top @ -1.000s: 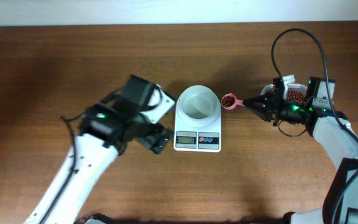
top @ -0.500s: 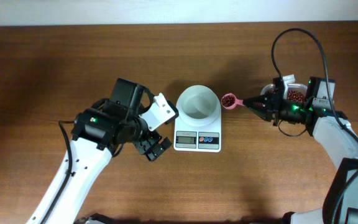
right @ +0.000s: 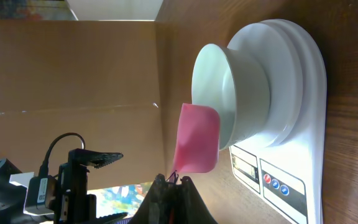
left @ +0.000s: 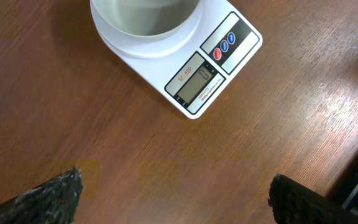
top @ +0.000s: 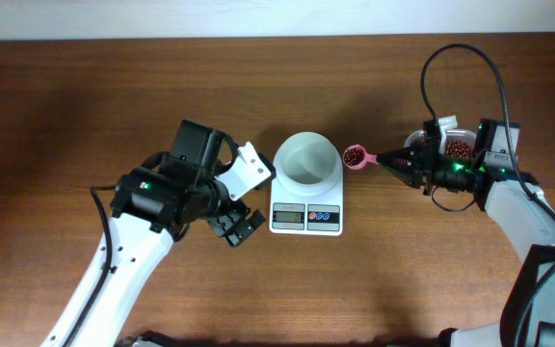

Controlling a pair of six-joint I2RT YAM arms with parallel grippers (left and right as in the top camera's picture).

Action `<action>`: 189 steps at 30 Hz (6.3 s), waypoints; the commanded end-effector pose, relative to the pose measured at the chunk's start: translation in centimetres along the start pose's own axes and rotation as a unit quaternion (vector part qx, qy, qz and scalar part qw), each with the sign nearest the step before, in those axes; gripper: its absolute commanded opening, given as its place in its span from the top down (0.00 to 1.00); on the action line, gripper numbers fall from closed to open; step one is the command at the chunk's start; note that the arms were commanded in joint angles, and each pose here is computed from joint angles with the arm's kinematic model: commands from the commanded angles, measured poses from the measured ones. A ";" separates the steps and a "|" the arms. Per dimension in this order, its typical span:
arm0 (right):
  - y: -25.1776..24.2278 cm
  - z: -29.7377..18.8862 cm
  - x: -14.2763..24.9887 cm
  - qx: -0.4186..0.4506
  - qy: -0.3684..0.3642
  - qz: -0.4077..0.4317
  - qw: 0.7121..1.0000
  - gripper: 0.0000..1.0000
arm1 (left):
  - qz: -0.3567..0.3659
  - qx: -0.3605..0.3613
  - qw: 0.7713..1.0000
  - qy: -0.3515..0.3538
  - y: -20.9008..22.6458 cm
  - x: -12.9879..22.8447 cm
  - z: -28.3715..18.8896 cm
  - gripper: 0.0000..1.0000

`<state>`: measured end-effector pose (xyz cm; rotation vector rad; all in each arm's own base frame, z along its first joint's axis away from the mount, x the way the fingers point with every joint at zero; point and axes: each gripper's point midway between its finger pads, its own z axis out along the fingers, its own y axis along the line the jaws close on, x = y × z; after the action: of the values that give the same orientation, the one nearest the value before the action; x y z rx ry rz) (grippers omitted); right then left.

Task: Scoop and weigh 50g on scale
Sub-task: 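Withdraw the left gripper to the left of the scale, then move the filled scoop over the white bowl with the right gripper, then tip the scoop to pour beans into the bowl, then carry the empty scoop back to the bean tub with the right gripper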

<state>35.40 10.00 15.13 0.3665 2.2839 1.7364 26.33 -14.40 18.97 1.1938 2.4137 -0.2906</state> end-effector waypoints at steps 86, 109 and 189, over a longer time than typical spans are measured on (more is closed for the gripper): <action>2.1 8.8 1.1 0.050 0.017 -0.405 0.913 0.96 | 0.007 -0.008 1.000 -0.004 0.3 0.0 -0.2 0.01; 0.9 8.7 -0.2 0.099 0.011 -0.554 0.827 0.96 | 0.007 -0.007 1.000 -0.004 0.3 0.0 -0.2 0.01; 4.9 -5.1 -5.9 0.504 -0.222 -0.505 0.665 0.96 | 0.007 -0.007 1.000 -0.004 0.3 0.0 -0.2 0.01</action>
<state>39.32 8.02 21.12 -0.4391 2.0497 -0.1610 26.51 -14.39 19.03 1.1911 2.4080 -0.2835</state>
